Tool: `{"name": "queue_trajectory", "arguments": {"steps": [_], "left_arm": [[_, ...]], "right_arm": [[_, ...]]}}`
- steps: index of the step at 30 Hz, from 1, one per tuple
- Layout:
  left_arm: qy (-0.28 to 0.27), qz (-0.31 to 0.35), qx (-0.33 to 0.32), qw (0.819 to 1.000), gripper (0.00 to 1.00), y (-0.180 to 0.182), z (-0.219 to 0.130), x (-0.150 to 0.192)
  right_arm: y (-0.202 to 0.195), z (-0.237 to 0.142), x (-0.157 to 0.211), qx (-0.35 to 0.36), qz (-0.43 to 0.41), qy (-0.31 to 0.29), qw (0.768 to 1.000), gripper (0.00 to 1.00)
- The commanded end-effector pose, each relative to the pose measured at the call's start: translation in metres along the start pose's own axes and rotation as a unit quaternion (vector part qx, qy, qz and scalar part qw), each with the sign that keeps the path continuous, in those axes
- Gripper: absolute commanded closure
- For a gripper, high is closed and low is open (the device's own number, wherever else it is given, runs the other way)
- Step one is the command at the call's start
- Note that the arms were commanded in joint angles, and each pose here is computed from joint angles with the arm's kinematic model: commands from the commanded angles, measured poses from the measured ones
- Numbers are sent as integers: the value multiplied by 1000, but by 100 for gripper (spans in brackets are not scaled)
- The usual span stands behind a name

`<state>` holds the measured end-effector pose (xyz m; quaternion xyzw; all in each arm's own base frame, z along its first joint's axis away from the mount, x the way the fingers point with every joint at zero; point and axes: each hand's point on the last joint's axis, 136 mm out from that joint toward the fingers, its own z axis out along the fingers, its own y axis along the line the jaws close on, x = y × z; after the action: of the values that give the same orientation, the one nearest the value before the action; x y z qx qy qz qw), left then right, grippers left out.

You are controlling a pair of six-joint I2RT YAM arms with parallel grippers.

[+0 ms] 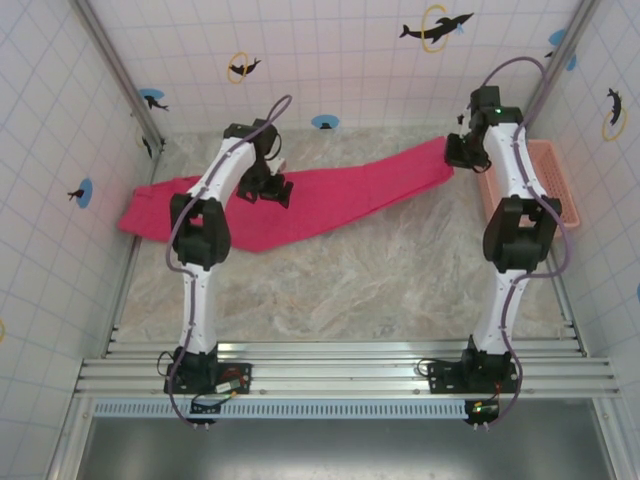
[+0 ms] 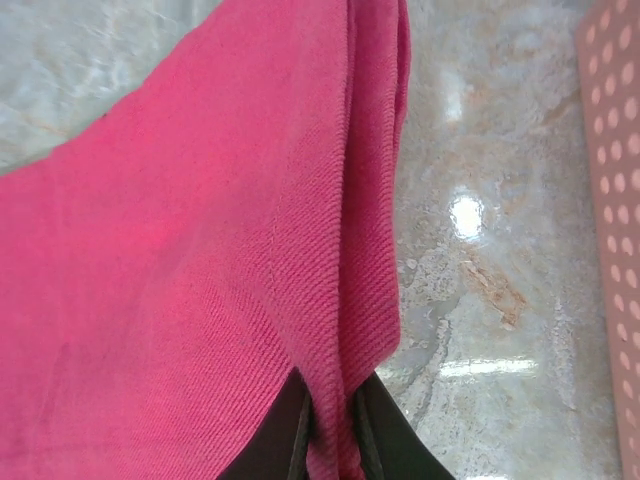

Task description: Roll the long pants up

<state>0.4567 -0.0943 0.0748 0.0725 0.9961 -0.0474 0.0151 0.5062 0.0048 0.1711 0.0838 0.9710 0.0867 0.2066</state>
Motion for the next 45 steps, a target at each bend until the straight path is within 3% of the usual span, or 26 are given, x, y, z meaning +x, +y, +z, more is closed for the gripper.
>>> {"name": "queue_trajectory", "arguments": {"steps": [1, 5, 9, 14, 20, 24, 26, 29, 33, 36, 41, 45], "left_arm": [[55, -52, 23, 997, 3, -6, 43, 9], [64, -61, 13, 996, 3, -14, 58, 7], [69, -91, 62, 992, 3, -46, 68, 1], [50, -91, 120, 987, 3, -122, 71, -14], [37, -124, 232, 964, 3, -225, 84, -29], [15, -142, 294, 945, 2, -253, 70, -49], [-12, -144, 308, 940, 2, -240, 47, -65], [-69, -142, 307, 939, 3, -191, -3, -85], [-145, -178, 261, 938, 3, -78, -74, -84], [-179, -233, 225, 929, 3, 13, -103, -58], [-182, -318, 182, 913, 3, 122, -102, 10], [-162, -347, 161, 909, 3, 163, -88, 55]], "right_arm": [[-5, -41, -15, -2, -9, -41, 999, 100], [-13, -62, -28, -18, -4, -69, 997, 100], [-15, -79, -38, -33, -11, -89, 995, 100], [-6, -102, -53, -64, -24, -124, 990, 100], [19, -140, -71, -129, -42, -168, 976, 100], [41, -151, -66, -171, -45, -164, 971, 100], [60, -155, -60, -187, -57, -160, 968, 100], [95, -159, -44, -210, -81, -149, 963, 100], [158, -160, -12, -241, -129, -126, 954, 100], [212, -157, 12, -271, -159, -108, 943, 100], [308, -136, 52, -325, -194, -77, 922, 100], [377, -115, 83, -358, -212, -45, 908, 100]]}}
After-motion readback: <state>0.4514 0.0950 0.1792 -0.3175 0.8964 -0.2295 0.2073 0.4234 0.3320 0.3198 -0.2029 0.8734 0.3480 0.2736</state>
